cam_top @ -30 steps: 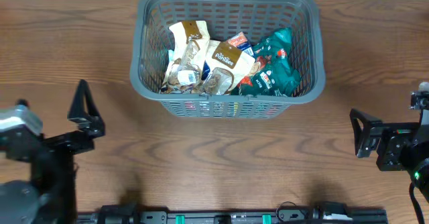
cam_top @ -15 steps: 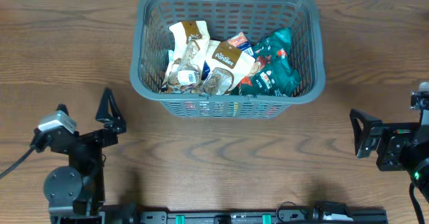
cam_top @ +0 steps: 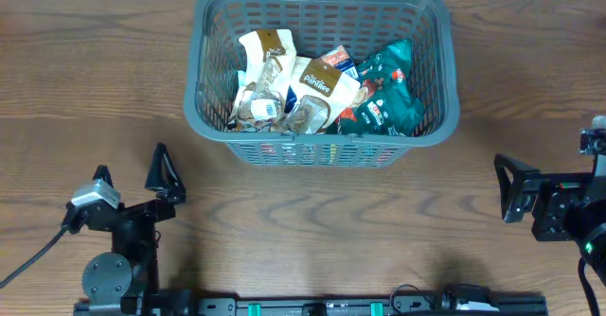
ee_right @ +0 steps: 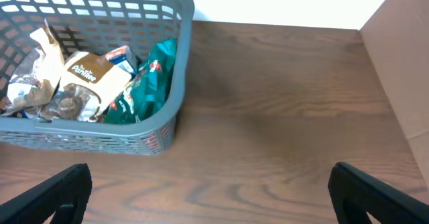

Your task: Pack container

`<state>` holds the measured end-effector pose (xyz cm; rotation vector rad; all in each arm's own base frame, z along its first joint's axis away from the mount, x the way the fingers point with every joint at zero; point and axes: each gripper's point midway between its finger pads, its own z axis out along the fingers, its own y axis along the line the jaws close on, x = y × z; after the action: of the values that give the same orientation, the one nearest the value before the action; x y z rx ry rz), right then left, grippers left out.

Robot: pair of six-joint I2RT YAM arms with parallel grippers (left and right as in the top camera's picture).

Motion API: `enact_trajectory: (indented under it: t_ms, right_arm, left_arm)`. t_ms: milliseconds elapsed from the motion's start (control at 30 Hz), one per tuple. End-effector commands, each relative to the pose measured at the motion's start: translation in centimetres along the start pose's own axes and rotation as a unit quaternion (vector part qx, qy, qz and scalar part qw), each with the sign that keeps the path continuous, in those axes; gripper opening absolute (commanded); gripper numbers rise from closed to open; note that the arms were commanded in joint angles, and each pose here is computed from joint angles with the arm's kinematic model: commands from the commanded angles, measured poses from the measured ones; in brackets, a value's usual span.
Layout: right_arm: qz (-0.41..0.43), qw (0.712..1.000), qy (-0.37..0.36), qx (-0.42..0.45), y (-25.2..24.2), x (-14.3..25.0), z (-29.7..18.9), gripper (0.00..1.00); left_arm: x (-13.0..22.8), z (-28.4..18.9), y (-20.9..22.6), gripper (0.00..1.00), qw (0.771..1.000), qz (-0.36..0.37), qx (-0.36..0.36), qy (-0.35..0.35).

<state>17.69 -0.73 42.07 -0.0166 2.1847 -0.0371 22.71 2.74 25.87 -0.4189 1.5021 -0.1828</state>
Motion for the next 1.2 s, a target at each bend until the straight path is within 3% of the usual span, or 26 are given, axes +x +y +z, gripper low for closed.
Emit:
enact_trajectory:
  t_ms: [0, 1167]
  right_arm:
    - [-0.003, 1.0, -0.001, 0.004, -0.1, -0.1, -0.1, 0.99]
    - [-0.003, 1.0, -0.001, 0.004, -0.1, -0.1, -0.1, 0.99]
  left_arm:
    - [0.6, -0.1, 0.4, 0.99, 1.0, -0.019, 0.0, -0.006]
    - [9.7, 1.3, 3.7, 0.99, 0.984, -0.167, -0.031, 0.051]
